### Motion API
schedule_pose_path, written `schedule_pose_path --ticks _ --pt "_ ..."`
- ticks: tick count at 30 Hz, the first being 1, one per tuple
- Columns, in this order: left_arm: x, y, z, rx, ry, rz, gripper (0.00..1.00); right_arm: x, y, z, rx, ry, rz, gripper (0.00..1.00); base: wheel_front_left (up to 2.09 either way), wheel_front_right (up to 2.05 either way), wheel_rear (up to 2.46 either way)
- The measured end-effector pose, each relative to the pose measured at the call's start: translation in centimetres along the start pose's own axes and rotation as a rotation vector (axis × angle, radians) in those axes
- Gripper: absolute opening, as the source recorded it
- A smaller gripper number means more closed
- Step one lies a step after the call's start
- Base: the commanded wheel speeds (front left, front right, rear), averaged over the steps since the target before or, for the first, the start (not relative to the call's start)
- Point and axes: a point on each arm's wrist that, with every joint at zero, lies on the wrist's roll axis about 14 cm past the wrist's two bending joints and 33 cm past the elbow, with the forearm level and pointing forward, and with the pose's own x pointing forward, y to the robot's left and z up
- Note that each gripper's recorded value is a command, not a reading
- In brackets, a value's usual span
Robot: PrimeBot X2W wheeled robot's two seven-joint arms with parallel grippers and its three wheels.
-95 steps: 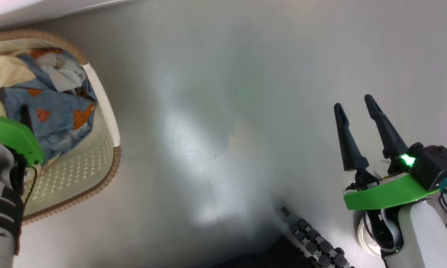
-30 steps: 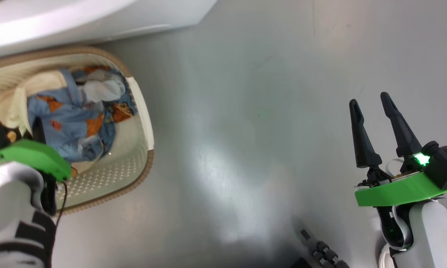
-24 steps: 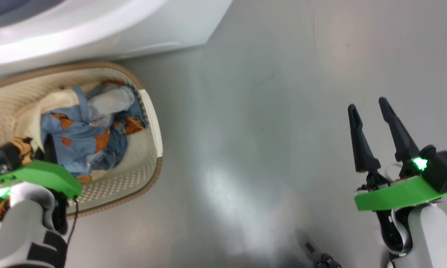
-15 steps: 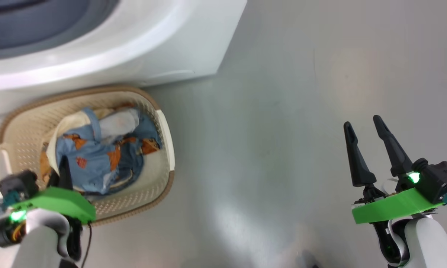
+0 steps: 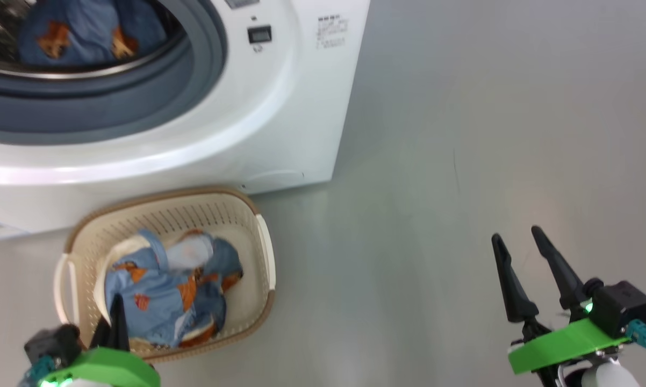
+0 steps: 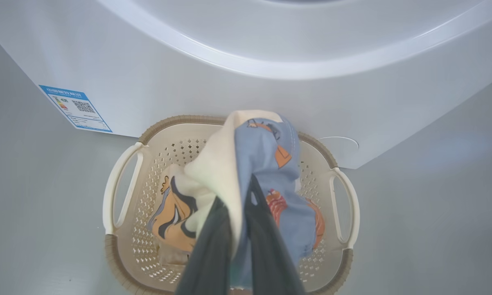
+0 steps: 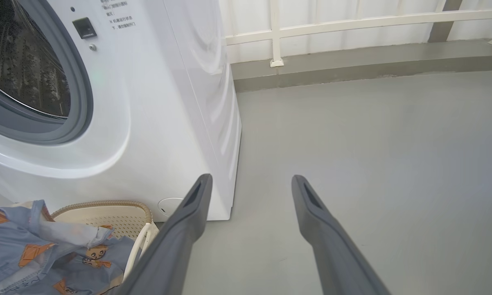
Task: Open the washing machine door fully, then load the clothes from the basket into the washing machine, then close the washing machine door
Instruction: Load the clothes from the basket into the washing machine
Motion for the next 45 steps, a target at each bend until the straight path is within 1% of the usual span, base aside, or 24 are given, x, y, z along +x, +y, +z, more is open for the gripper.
schedule_pose_path --ticks 9,15,20,29,38,45 --pt "-4.6 0.0 3.5 0.000 -0.128 -0.018 0.00 -2.6 1.1 2.0 0.003 -0.053 0.026 1.00 0.00 0.00 0.00" --pt "-7.4 -0.5 5.2 -0.024 -0.205 -0.040 0.00 -4.3 1.8 2.9 0.008 -0.080 0.046 1.00 0.00 0.00 0.00" --pt "-9.5 -0.4 6.6 -0.041 -0.268 -0.033 0.00 -5.3 2.4 3.5 0.009 -0.101 0.062 1.00 0.00 0.00 0.00" --pt "-12.2 -0.1 8.0 -0.049 -0.345 -0.024 0.00 -6.7 3.1 4.8 -0.016 -0.147 0.086 1.00 0.00 0.00 0.00" --pt "-13.5 -1.0 10.2 -0.046 -0.426 -0.050 0.00 -7.6 3.3 5.6 -0.019 -0.179 0.090 1.00 0.00 0.00 0.00" --pt "-14.5 -1.0 9.9 -0.044 -0.432 -0.052 0.00 -7.8 3.5 5.9 -0.019 -0.192 0.097 1.00 0.00 0.00 0.00"
